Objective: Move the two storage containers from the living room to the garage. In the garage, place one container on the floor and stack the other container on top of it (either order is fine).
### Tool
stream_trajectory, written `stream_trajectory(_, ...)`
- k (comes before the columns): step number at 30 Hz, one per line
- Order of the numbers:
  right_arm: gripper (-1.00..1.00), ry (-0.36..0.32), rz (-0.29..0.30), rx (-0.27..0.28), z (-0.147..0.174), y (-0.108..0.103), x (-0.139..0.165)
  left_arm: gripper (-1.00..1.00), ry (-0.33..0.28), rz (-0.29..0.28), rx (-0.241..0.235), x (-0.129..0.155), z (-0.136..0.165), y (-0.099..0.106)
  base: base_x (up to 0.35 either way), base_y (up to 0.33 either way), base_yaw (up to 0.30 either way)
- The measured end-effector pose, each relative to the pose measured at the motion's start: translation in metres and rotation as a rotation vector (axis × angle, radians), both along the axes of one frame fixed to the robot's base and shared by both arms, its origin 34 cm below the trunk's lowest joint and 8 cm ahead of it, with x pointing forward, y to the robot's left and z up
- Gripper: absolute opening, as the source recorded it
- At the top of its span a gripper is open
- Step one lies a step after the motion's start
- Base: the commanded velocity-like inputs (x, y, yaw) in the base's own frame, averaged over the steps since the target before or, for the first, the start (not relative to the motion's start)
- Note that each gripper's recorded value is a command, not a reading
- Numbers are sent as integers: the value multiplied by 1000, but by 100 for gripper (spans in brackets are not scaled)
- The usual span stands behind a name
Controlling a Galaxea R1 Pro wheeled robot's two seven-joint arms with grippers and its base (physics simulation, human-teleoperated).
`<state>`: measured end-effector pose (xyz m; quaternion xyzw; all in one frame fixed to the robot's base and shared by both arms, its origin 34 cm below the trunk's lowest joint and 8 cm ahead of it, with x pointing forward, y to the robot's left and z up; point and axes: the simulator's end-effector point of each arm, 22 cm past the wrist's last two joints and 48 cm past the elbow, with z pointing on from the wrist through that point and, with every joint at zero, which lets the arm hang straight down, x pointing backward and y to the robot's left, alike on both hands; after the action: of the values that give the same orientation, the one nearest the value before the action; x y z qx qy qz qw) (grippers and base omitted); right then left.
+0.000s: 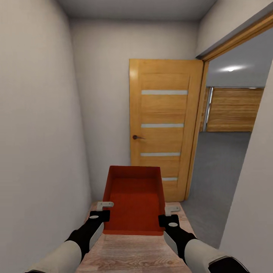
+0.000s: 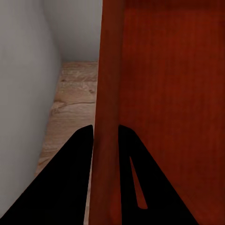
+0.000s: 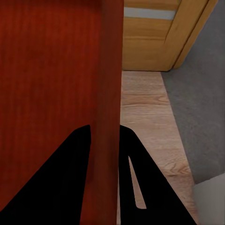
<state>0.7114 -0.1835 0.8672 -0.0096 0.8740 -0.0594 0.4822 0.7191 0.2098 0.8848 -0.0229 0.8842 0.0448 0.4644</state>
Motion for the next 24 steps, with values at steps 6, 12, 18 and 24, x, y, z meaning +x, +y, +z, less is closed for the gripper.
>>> stream_trajectory(6, -100, 1, 2, -2, 0, 0, 0, -100, 0, 1, -1, 0, 0, 0, 31, 6, -103)
stream_trajectory(12, -100, 1, 2, -2, 0, 0, 1, -100, 0, 2, -1, 0, 0, 0, 3, 1, -266)
stream_trajectory(18, -100, 0, 2, -1, 0, -1, 1, -100, -1, 2, 0, 0, 0, -1, 0, 0, -288)
stream_trajectory(24, -100, 0, 2, -1, 0, -1, 1, -100, -1, 2, 0, 0, 0, -1, 0, 0, -289)
